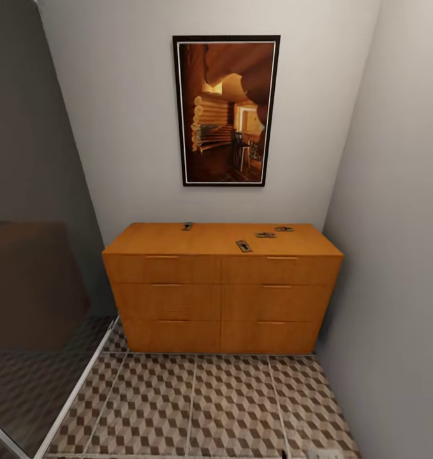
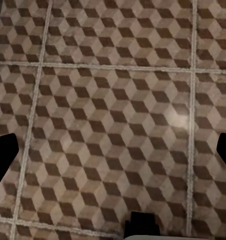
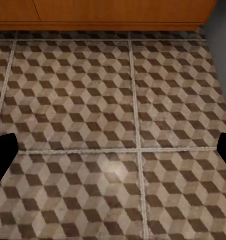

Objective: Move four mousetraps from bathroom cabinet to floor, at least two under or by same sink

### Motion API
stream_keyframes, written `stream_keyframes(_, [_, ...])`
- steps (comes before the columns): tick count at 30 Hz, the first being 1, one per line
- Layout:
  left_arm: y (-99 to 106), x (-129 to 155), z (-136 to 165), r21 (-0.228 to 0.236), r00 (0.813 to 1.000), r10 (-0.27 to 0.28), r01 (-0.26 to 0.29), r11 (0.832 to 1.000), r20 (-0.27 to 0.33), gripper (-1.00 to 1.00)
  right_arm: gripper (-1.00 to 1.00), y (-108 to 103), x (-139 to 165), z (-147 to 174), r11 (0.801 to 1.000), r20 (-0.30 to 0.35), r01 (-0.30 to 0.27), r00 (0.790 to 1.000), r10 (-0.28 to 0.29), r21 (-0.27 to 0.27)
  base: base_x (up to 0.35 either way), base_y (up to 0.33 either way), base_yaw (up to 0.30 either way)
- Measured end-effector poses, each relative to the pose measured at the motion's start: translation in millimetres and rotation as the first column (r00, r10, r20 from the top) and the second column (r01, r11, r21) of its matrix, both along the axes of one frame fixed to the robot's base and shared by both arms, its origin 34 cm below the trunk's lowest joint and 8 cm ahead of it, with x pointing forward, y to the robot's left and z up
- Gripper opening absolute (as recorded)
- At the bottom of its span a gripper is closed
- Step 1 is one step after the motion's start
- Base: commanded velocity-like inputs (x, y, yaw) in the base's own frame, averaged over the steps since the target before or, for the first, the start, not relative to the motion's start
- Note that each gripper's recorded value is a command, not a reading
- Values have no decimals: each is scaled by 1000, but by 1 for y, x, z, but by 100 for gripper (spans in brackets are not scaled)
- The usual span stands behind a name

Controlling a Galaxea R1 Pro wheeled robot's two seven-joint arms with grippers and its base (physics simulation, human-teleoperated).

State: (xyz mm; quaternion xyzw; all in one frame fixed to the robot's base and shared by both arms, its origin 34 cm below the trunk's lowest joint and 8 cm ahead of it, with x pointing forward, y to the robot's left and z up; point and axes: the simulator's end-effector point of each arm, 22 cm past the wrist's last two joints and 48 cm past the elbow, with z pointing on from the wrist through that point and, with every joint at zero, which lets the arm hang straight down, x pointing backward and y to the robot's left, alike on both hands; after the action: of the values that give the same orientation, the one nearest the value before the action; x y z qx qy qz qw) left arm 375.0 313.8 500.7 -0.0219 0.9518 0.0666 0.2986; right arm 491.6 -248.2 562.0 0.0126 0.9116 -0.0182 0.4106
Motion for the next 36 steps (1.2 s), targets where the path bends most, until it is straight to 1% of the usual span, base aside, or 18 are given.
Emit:
stream_keyframes(10, [0, 0, 0, 0, 1000, -1, 1, 1000, 0, 100, 100, 0, 0, 0, 1000, 0, 0, 1000, 0, 0, 87, 0, 0])
stream_keyframes(36, [-1, 0, 0, 0, 1000, -2, 2, 1000, 0, 100, 100, 0, 0, 0, 1000, 0, 1, 1000, -1, 0, 3, 0, 0])
